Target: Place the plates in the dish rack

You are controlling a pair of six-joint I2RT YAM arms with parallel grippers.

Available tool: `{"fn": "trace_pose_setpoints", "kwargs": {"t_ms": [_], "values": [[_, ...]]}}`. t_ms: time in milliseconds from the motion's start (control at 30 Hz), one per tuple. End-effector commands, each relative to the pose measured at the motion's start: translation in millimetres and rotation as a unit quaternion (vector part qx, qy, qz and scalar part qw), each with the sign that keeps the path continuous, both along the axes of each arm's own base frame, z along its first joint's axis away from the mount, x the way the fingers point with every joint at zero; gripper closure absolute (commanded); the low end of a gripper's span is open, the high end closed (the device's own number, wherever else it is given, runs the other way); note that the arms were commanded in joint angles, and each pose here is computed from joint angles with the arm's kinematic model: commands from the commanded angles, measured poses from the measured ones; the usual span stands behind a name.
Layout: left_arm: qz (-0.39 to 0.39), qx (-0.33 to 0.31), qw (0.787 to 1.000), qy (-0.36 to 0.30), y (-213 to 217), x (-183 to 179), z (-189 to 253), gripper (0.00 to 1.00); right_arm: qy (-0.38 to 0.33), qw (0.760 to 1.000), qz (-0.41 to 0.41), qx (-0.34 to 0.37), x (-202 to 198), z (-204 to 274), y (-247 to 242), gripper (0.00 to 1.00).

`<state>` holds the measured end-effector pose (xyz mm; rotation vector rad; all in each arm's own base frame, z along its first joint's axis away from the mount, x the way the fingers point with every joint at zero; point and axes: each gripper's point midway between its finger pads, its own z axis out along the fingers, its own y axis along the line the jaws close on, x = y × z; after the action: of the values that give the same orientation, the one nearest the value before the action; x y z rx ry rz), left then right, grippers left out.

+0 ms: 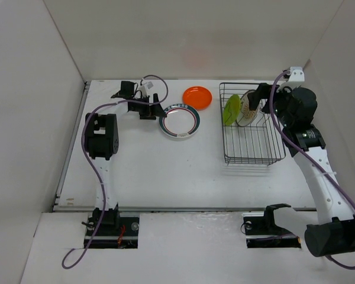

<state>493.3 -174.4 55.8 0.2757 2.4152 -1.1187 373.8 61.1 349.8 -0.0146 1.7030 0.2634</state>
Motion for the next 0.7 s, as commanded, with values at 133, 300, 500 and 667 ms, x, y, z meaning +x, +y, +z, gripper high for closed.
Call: {"fn": "trace_pose_setpoints", "kwargs": {"t_ms": [133, 300, 500, 667], "values": [[0.015, 0.028, 0.998, 0.060, -1.0, -9.4, -40.2, 0.28, -0.013, 1.000, -0.028, 0.003, -1.7, 14.0, -7.0, 0.00], [0.014, 0.045, 0.997, 0.057, -6.9, -10.4, -44.4, 0.38, -0.018, 1.000, -0.023, 0.004, -4.3, 17.2, -5.5, 0.00], [0.013, 0.064, 0.996, 0.062, -16.4, -14.0, -53.2, 0.45, -0.013, 1.000, -0.017, 0.004, -7.3, 13.8, -3.9, 0.00], [0.039, 0.099, 0.992, 0.069, -10.5, -11.6, -61.8, 0.84, -0.008, 1.000, -0.013, 0.009, -9.6, 8.3, -1.9, 0.00]]}}
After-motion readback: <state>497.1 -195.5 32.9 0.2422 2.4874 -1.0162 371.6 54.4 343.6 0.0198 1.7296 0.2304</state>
